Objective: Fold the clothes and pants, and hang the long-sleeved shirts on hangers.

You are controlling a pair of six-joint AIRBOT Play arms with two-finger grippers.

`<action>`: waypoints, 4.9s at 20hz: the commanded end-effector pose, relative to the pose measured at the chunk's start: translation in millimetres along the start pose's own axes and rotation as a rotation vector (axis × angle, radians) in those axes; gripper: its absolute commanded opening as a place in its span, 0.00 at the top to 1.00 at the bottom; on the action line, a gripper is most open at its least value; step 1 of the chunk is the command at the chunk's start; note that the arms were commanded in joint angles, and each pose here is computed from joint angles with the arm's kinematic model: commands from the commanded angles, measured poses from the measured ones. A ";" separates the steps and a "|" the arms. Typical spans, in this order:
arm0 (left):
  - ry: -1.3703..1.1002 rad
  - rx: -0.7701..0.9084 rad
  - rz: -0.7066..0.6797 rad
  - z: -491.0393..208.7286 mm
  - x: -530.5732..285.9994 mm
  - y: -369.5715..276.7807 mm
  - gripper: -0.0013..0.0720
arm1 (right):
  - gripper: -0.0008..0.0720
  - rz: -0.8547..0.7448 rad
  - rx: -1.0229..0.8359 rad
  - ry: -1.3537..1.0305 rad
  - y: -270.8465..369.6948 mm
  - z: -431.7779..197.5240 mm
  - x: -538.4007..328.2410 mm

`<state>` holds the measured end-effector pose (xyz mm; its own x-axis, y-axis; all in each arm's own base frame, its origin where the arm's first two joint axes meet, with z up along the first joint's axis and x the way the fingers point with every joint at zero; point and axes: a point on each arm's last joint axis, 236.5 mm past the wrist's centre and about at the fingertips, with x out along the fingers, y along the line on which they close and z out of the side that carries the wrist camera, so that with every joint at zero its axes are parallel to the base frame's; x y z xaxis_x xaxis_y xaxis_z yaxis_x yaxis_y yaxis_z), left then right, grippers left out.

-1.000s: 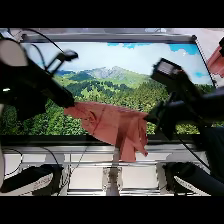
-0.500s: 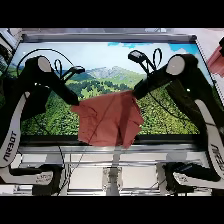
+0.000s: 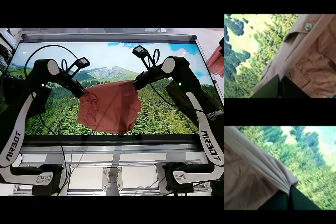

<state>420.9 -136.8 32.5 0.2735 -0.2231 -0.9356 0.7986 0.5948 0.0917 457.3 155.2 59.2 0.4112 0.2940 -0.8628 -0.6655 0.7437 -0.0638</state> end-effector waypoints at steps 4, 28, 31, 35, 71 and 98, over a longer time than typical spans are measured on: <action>0.237 0.163 0.492 -40.8 -74.5 87.0 0.96 | 0.98 -0.114 0.018 -0.177 -24.5 47.7 -27.8; -0.463 -0.110 0.693 -36.4 -342.8 -8.6 0.96 | 0.98 -0.029 -0.066 -0.554 77.2 87.7 -324.4; -0.228 -0.147 0.512 -65.4 -286.5 -24.8 0.96 | 0.98 -0.015 -0.032 -0.437 78.9 62.9 -315.9; 0.057 -0.153 0.327 -93.7 -227.1 -34.7 0.96 | 0.98 0.059 0.013 -0.190 73.1 32.4 -260.5; 0.292 0.192 0.162 -87.0 14.2 -15.3 0.96 | 0.98 0.206 0.053 0.497 1.1 -85.5 54.2; 0.304 0.175 -0.593 -101.3 -29.8 -245.5 0.65 | 0.46 0.407 0.219 0.818 100.5 -208.8 -25.8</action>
<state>184.2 -172.9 -9.6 -0.2878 -0.1268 -0.9493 0.8907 0.3289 -0.3139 247.3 98.4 -28.2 -0.4634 0.1081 -0.8795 -0.4864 0.7986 0.3544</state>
